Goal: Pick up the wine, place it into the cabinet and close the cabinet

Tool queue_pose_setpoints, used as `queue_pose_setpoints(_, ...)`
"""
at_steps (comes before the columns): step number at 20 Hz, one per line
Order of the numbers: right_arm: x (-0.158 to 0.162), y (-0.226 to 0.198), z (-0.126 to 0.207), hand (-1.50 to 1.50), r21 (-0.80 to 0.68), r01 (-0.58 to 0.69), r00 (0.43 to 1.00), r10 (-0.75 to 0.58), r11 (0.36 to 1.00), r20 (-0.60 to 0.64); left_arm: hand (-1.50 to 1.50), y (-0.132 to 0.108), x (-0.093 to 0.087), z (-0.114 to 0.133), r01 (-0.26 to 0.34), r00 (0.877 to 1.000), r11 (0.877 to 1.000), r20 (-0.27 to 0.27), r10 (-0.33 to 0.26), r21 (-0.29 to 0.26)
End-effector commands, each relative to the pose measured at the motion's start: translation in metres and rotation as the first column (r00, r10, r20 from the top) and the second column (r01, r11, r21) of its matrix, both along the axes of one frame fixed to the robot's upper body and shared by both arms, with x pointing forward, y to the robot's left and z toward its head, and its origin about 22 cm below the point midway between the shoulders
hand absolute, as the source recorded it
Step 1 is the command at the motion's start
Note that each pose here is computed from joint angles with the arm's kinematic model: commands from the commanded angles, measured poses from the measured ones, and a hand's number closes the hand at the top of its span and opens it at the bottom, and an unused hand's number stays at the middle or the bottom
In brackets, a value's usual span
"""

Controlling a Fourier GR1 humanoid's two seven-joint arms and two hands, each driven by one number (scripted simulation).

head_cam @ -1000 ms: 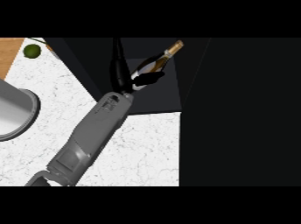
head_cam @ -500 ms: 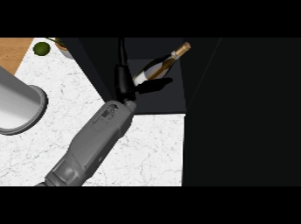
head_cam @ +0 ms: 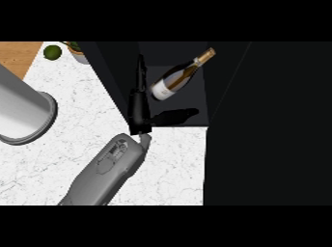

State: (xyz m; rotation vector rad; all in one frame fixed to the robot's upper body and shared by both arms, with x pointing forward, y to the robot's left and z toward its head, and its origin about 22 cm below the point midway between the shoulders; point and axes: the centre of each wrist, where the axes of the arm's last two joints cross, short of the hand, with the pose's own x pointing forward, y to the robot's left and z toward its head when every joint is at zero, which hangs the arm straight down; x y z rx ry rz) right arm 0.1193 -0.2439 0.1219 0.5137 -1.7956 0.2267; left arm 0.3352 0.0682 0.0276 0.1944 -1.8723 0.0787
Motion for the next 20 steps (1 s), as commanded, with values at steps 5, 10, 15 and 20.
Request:
queue_pose_setpoints(5,-0.013,0.005,0.032,-1.50,-0.066,0.033,0.997,-0.028,0.997,0.076,-1.50,0.014,-0.057,0.013,0.069,0.998,0.993,0.019,-0.068,-0.091)
queue_pose_setpoints(10,-0.032,-0.001,0.049,-1.50,-0.100,0.043,0.997,-0.036,0.994,0.070,-1.50,0.037,-0.085,0.011,0.118,0.993,0.991,0.029,-0.117,-0.065)
queue_pose_setpoints(15,-0.024,0.002,0.037,-1.50,-0.098,0.058,0.997,-0.052,0.994,0.061,-1.50,0.078,-0.124,0.013,0.100,0.995,0.993,0.013,-0.100,-0.070)
queue_pose_setpoints(20,-0.024,-0.005,0.046,1.50,-0.132,-0.010,0.998,0.017,0.991,0.053,-1.50,0.106,-0.123,0.034,0.193,0.981,0.977,0.023,-0.191,-0.088)
